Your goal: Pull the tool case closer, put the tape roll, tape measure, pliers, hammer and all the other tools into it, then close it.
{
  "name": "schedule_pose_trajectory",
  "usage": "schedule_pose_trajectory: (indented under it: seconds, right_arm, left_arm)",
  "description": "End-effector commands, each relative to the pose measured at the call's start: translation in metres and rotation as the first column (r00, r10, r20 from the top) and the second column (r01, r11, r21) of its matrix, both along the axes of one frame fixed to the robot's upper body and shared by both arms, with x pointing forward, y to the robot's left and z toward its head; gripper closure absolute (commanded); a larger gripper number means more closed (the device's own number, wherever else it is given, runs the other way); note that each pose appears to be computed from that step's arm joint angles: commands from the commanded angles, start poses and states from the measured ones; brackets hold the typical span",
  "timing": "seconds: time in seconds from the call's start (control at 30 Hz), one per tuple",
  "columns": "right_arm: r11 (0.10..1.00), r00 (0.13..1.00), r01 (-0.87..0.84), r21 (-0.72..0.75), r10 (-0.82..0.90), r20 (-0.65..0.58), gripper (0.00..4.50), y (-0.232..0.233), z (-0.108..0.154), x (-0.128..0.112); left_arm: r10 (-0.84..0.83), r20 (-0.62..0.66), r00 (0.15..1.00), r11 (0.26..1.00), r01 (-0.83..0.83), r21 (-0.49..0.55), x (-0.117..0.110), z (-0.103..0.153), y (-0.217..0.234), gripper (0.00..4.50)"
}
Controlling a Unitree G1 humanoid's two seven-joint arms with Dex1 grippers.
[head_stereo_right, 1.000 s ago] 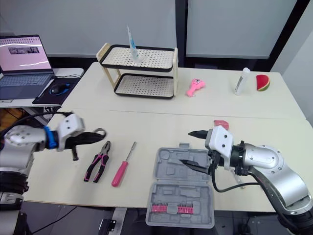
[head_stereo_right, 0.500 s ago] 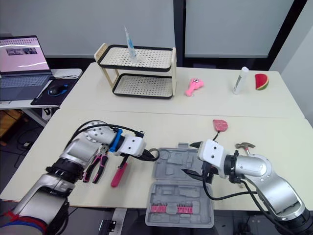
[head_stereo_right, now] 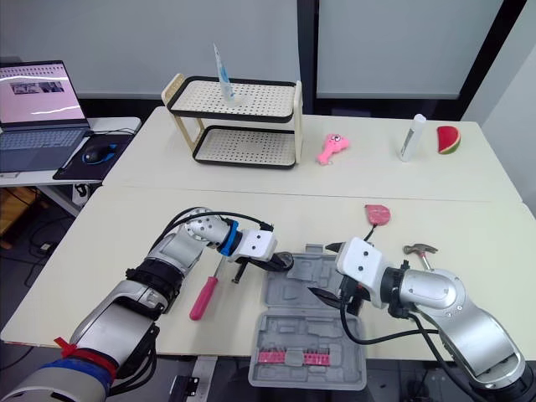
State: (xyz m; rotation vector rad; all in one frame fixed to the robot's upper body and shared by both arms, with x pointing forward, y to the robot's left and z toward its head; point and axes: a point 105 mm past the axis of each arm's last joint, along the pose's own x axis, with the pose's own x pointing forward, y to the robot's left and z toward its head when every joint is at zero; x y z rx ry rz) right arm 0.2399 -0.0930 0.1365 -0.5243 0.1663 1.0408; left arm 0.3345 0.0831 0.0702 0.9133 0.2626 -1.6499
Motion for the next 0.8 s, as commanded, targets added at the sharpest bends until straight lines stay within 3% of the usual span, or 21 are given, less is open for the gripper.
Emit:
schedule_pose_trajectory:
  seconds: [0.03,0.73,0.8]
  right_arm:
    - [1.000,0.999,0.001,0.015,-0.002,0.042,0.00,0.000,0.011,-0.002]
    - [1.000,0.999,0.020,0.011,-0.020,0.027,0.00,-0.007,0.003,-0.003]
    - [1.000,1.000,0.018,0.014,-0.019,0.025,0.00,-0.007,0.002,-0.003]
  left_arm:
    - [-0.012,0.019,1.000,1.000,0.012,0.007,0.002,0.004,-0.002,4.48]
    - [0.023,0.005,1.000,0.998,-0.024,0.052,0.006,-0.010,0.001,4.48]
    - [0.023,0.008,1.000,0.999,-0.023,0.043,0.007,-0.009,-0.001,4.00]
